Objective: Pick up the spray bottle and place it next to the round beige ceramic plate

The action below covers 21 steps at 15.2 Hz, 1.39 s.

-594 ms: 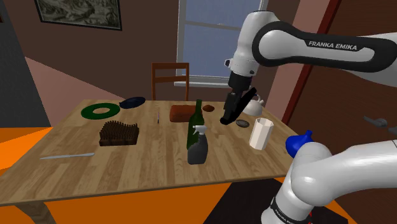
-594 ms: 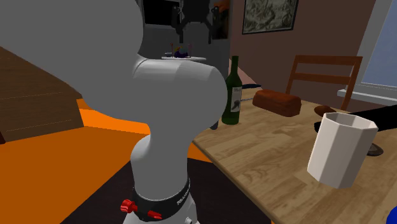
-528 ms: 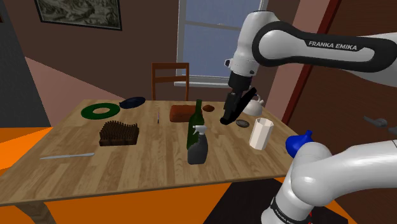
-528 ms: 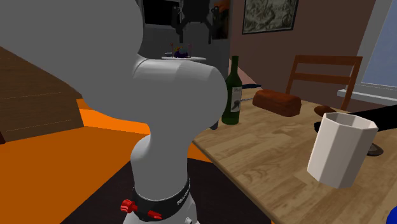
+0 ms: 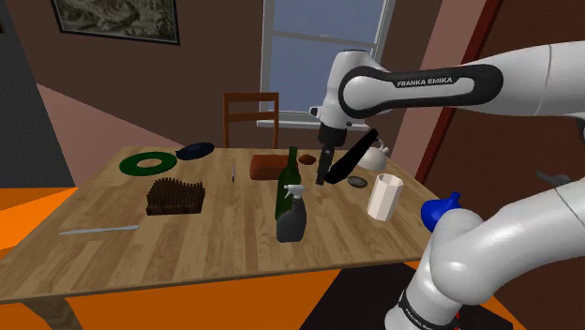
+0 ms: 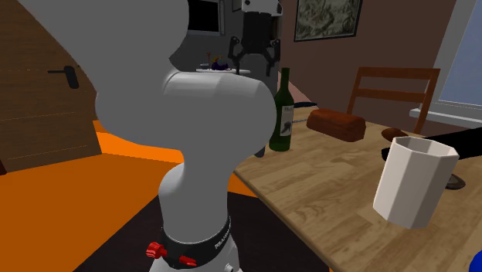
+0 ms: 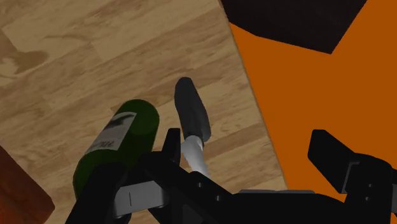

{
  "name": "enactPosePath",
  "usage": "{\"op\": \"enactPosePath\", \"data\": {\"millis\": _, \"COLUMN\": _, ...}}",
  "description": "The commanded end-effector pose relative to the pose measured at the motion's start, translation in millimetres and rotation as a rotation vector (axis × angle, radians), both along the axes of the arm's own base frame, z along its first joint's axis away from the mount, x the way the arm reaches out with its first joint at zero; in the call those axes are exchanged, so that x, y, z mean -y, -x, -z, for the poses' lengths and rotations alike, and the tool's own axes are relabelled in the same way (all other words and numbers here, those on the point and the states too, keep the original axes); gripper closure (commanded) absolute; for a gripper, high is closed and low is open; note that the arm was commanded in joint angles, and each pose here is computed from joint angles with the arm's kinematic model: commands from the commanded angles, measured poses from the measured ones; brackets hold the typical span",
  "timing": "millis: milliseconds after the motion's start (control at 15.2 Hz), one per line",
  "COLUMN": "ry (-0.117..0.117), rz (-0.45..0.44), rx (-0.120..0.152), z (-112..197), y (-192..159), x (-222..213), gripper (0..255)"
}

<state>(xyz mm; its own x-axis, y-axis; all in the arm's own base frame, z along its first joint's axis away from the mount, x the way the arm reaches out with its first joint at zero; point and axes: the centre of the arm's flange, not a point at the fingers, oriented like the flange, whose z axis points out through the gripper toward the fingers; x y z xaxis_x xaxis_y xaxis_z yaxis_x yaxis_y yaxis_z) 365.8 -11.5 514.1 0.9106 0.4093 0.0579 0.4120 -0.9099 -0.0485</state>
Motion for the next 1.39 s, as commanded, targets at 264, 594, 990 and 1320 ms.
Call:
{"op": "enactPosePath", "data": {"millis": 264, "ry": -0.007, "rz": -0.207, "rx": -0.011, "z": 54.2, "y": -60.5, "x": 18.6, "gripper": 0}}
{"op": "enactPosePath", "data": {"millis": 594, "ry": -0.008, "rz": -0.216, "rx": -0.011, "z": 77.9, "y": -63.5, "x": 17.4, "gripper": 0}}
{"op": "enactPosePath", "data": {"millis": 990, "ry": -0.008, "rz": -0.216, "rx": -0.011, "z": 96.7, "y": -63.6, "x": 15.9, "gripper": 0}}
{"op": "enactPosePath", "data": {"millis": 1320, "ry": -0.008, "rz": -0.216, "rx": -0.011, "z": 96.6, "y": -63.6, "x": 15.9, "gripper": 0}}
